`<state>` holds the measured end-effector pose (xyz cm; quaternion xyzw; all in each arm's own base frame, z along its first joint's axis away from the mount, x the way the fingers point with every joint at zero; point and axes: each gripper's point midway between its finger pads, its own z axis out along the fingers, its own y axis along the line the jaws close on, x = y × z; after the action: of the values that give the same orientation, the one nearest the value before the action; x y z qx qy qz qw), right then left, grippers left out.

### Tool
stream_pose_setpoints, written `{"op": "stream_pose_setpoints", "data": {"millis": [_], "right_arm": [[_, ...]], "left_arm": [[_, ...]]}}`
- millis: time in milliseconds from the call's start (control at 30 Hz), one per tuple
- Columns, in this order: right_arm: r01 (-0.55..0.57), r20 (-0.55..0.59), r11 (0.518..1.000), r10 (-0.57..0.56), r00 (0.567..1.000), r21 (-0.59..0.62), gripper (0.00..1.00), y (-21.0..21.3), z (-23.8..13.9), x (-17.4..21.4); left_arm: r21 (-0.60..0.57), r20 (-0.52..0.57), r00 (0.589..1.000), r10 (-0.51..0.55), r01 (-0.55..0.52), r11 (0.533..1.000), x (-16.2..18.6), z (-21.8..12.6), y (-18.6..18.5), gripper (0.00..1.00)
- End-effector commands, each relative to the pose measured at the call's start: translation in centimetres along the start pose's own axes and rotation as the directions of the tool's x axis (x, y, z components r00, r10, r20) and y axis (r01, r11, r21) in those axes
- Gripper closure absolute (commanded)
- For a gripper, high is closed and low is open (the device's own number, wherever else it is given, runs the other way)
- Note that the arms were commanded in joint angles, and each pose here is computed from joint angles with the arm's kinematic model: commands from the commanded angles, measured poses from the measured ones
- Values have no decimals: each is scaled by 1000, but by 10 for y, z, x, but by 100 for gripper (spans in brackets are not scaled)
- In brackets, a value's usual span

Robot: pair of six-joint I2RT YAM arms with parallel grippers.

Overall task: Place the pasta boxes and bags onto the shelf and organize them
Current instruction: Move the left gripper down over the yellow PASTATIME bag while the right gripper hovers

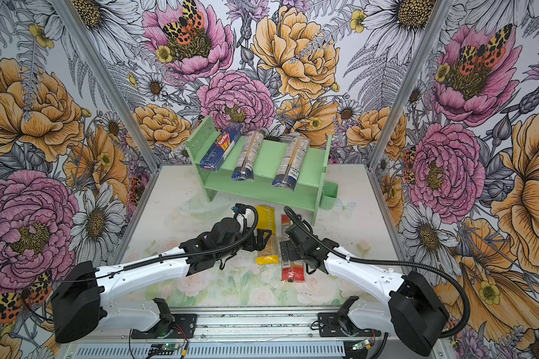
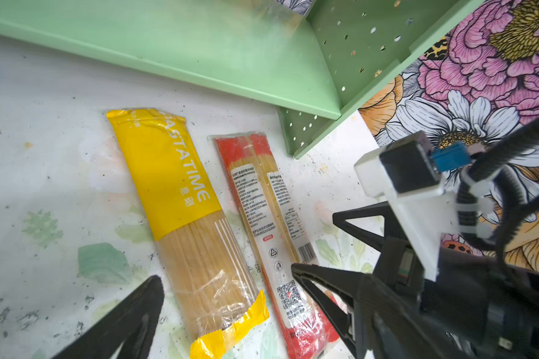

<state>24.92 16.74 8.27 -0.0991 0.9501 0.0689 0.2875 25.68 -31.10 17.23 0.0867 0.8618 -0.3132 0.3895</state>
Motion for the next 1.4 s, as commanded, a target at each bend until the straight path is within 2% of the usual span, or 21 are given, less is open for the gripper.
{"op": "stream_pose_setpoints", "data": {"millis": [0,300,600,833,1033,1367], "right_arm": [[-15,42,1000,14,999,12,1,2,4,-9],[-4,80,1000,3,997,8,0,2,9,-5],[-31,166,999,33,986,-16,1,2,8,-7],[-41,223,998,28,974,53,1,-3,7,-11],[4,258,997,-23,966,74,1,9,3,-13],[29,252,985,-72,965,172,1,9,13,-6]], "left_arm": [[4,25,999,-36,36,999,2,3,1,1],[-29,3,999,-54,54,998,18,7,15,1],[-59,8,997,-72,73,996,28,9,28,1],[-112,11,995,-96,97,989,41,7,47,1],[-138,17,993,-114,116,984,49,4,59,1],[-162,7,992,-129,129,978,58,2,68,1]]}}
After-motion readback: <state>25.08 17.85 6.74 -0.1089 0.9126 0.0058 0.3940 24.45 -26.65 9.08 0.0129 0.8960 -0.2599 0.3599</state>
